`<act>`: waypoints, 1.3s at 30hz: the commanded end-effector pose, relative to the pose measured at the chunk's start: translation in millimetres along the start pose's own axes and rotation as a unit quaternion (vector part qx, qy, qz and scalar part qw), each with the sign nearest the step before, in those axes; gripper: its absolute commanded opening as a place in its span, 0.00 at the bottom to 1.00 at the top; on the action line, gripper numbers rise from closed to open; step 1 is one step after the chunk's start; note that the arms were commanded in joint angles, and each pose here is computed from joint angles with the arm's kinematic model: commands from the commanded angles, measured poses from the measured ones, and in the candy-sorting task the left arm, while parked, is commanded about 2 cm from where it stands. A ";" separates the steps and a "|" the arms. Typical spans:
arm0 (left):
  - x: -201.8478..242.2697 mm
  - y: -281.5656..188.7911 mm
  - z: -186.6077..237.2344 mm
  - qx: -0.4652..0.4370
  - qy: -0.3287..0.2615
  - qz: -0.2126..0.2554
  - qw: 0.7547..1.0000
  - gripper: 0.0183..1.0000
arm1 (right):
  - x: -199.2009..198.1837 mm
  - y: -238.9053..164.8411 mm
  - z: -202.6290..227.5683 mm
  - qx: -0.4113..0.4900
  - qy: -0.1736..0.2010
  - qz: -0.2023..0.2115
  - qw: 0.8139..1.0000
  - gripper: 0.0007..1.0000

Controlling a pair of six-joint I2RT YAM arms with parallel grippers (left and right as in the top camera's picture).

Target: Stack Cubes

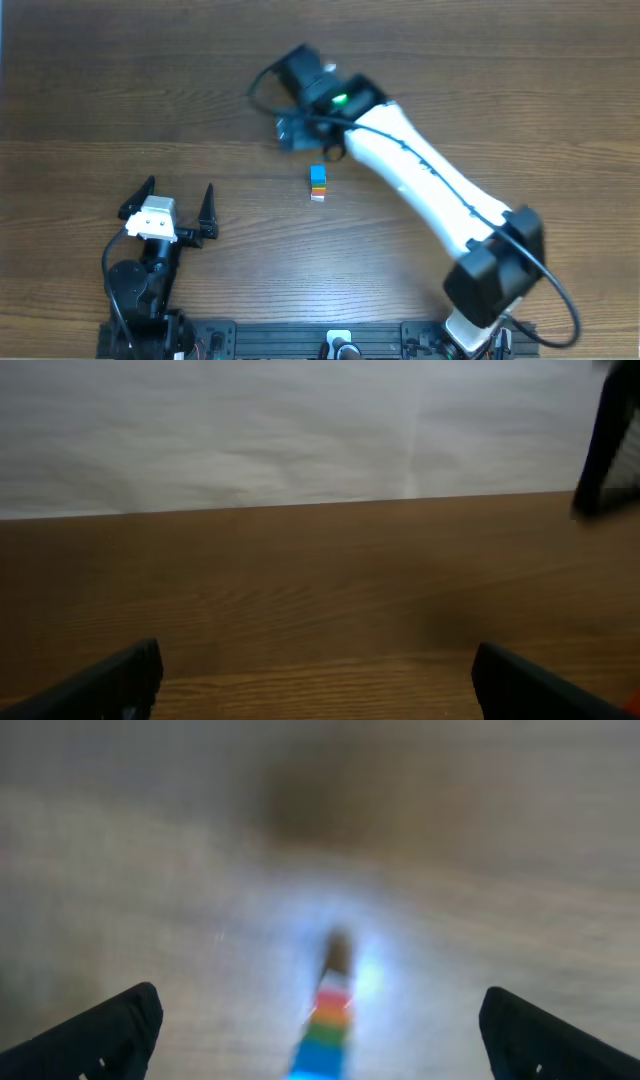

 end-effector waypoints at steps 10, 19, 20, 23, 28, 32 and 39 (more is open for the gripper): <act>0.4 0.0 1.5 0.000 0.007 0.001 1.000 1.00 | -173.4 -148.8 25.0 -0.332 0.023 0.165 0.929 0.99; 0.4 0.0 1.5 0.000 0.007 0.001 1.000 1.00 | -185.2 -153.9 122.2 -0.449 0.005 0.163 0.879 0.99; 0.4 0.0 1.5 0.000 0.007 0.001 1.000 1.00 | -182.6 -146.8 135.9 -0.470 -0.007 0.154 0.869 0.99; 0.4 0.0 1.4 0.000 0.007 0.001 1.000 1.00 | -182.0 -129.8 154.4 -0.489 -0.018 0.152 0.858 0.99; 0.4 0.0 1.4 0.000 0.007 0.001 1.000 1.00 | -183.4 -104.7 170.9 -0.511 -0.019 0.154 0.845 0.99; 0.4 0.0 1.5 0.000 0.007 0.001 1.000 1.00 | -185.8 -79.1 179.0 -0.513 -0.020 0.156 0.844 0.99; 0.4 0.0 1.4 0.000 0.007 0.001 1.000 1.00 | -204.3 -56.3 186.3 -0.511 0.002 0.193 0.838 0.99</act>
Point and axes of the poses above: each gripper's point midway between its finger pads, its own y axis out along the fingers, its own x axis along the line the jaws close on, z = x × y, the point moved 4 cm from there along -y, back along the fingers, and after that the axes turned 6 degrees about -y, right-handed, at the moved point
